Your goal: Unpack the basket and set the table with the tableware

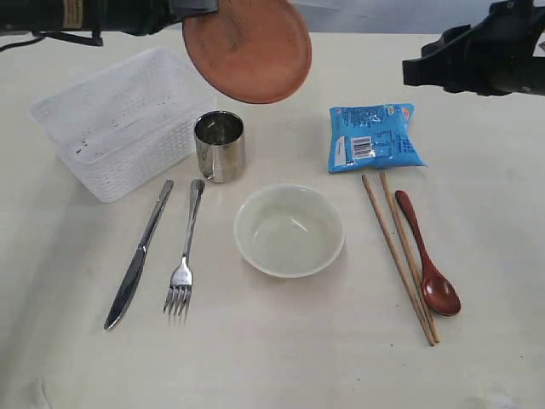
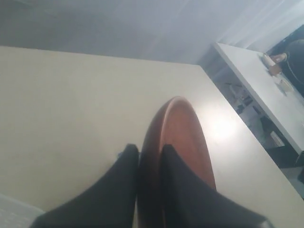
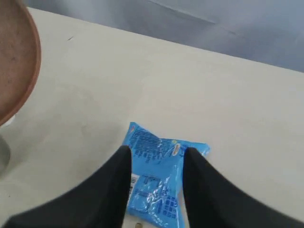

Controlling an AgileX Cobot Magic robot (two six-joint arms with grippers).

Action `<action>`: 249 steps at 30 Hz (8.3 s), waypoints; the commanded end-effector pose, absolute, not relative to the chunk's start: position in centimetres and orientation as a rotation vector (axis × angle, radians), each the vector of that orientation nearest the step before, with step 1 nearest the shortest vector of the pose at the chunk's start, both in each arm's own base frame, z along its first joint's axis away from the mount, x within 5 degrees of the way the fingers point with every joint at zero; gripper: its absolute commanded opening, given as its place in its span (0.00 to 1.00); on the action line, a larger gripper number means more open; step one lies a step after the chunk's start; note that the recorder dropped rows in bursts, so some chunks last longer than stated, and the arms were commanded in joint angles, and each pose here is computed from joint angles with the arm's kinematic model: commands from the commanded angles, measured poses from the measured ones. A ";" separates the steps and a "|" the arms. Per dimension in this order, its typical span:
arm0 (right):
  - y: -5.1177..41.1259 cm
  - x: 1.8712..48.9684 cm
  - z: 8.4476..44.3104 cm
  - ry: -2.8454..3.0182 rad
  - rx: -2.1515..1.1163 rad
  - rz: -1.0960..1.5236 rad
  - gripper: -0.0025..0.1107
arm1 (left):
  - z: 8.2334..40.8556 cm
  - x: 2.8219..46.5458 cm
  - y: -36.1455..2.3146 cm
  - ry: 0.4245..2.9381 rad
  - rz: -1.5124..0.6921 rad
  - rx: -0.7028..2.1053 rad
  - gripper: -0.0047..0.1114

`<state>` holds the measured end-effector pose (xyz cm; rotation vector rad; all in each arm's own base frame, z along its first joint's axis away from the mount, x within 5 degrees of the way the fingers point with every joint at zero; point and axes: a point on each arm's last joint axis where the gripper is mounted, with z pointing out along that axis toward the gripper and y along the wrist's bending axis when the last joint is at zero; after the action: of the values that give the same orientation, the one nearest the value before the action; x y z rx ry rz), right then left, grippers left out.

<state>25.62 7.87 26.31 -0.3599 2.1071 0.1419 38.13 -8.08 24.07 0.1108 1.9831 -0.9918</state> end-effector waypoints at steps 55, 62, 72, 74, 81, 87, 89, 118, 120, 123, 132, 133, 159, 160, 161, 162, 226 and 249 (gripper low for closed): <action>10.1 39.7 19.6 2.007 -0.509 1.474 0.20 | 23.1 41.3 -10.8 1.935 -1.265 0.285 0.05; 10.0 39.7 19.5 2.037 -0.481 1.492 0.02 | 23.0 41.2 -10.7 1.944 -1.263 0.287 0.48; 6.4 40.5 17.5 2.283 -0.289 1.271 0.02 | 22.7 41.6 -8.1 1.988 -1.236 0.232 0.72; 6.4 40.4 16.8 2.312 -0.249 1.245 0.02 | 22.6 41.5 -7.9 2.002 -1.225 0.250 0.70; 7.9 39.6 14.4 2.415 -0.164 1.105 0.02 | 22.5 41.1 -8.1 2.008 -1.250 0.298 0.69; 10.8 38.9 13.5 2.461 -0.168 1.038 0.02 | 22.6 41.0 -8.2 2.004 -1.265 0.312 0.69; 11.3 39.0 13.3 2.474 -0.132 0.971 0.02 | 22.4 40.9 -8.2 2.014 -1.257 0.328 0.69; 10.2 39.4 15.6 2.424 -0.079 0.828 0.50 | 23.6 40.5 -5.7 2.078 -0.872 0.501 0.67; 9.8 39.3 16.7 2.400 -0.111 0.804 0.50 | 24.4 39.9 -5.0 2.065 -0.810 0.487 0.63; 9.6 38.8 18.5 2.369 -0.201 0.754 0.50 | 25.1 39.1 -4.5 2.052 -0.704 0.487 0.57; 10.2 36.6 22.6 2.322 -0.430 0.816 0.50 | 21.5 38.7 -1.2 2.186 -0.253 0.241 0.56; 10.2 36.6 22.7 2.320 -0.431 0.817 0.50 | 21.1 38.7 -1.1 2.197 -0.247 0.253 0.56; 18.8 33.0 21.9 2.297 -0.870 0.707 0.50 | 19.2 39.2 -2.2 2.235 -0.326 0.315 0.04; 19.4 32.9 21.9 2.282 -0.873 0.663 0.50 | 19.2 39.2 -2.2 2.235 -0.326 0.315 0.04; 20.7 32.7 21.7 2.246 -0.893 0.594 0.50 | 19.2 39.2 -2.2 2.236 -0.316 0.310 0.04; 21.2 32.6 21.6 2.231 -0.890 0.577 0.50 | 19.2 39.2 -2.1 2.236 -0.312 0.308 0.04; 31.1 38.2 16.4 2.115 -0.913 0.544 0.02 | 20.7 40.0 -1.3 2.180 -0.164 0.324 0.04; 30.5 38.0 15.8 2.148 -1.046 0.438 0.02 | 22.4 39.6 -1.3 2.140 -0.159 0.312 0.04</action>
<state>37.76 30.61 15.40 -1.0597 2.1637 0.4520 39.59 -1.22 21.87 0.3217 2.1532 -0.1604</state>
